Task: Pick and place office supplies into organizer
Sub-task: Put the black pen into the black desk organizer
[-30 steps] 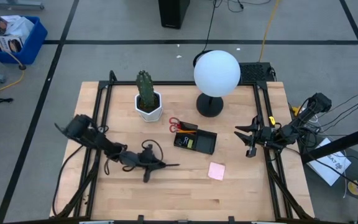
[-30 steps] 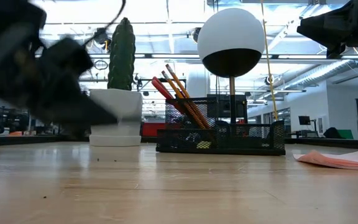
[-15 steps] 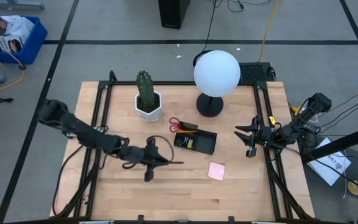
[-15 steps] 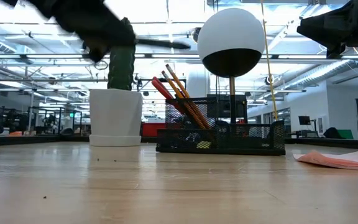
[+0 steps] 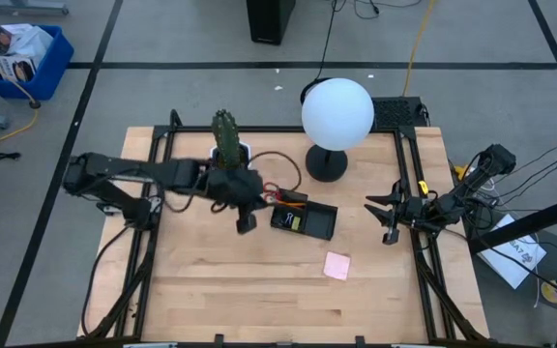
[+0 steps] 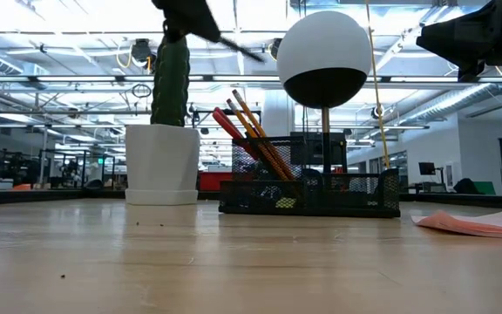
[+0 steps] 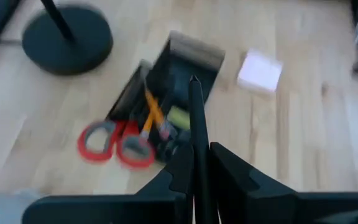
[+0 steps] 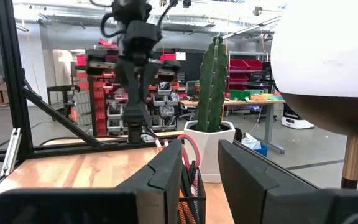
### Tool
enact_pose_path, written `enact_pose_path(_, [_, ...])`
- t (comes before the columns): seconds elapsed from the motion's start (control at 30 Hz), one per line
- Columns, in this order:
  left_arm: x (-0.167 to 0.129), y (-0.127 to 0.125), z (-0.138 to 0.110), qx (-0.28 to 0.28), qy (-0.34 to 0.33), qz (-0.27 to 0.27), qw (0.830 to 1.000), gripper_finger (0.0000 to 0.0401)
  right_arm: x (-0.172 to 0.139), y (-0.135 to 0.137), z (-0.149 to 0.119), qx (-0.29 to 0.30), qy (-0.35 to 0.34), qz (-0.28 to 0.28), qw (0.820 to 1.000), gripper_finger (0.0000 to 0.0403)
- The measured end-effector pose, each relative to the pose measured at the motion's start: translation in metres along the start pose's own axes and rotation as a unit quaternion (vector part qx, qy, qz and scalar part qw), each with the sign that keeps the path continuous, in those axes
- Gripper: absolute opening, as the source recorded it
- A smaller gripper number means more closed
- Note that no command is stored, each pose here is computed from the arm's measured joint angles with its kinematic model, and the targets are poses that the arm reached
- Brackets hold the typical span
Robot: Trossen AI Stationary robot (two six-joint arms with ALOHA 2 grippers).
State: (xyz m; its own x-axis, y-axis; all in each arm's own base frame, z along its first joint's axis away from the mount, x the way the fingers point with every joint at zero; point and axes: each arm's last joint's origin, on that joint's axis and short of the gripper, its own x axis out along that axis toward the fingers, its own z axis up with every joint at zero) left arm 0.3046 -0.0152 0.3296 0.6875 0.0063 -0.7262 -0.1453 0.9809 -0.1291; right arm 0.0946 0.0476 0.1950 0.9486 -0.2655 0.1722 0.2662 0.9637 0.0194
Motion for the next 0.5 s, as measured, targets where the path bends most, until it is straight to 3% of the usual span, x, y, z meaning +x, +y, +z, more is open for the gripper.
enact_pose_path(0.33, [0.026,0.024,0.032,0.062,0.13,0.021,0.989,0.0042,0.0,0.0,0.0,0.0,0.0,0.0,1.0,0.01])
enact_pose_path(0.5, [0.04,0.026,0.052,0.098,0.157,0.01,0.983,0.0042,0.0,0.0,0.0,0.0,0.0,0.0,1.0,0.01])
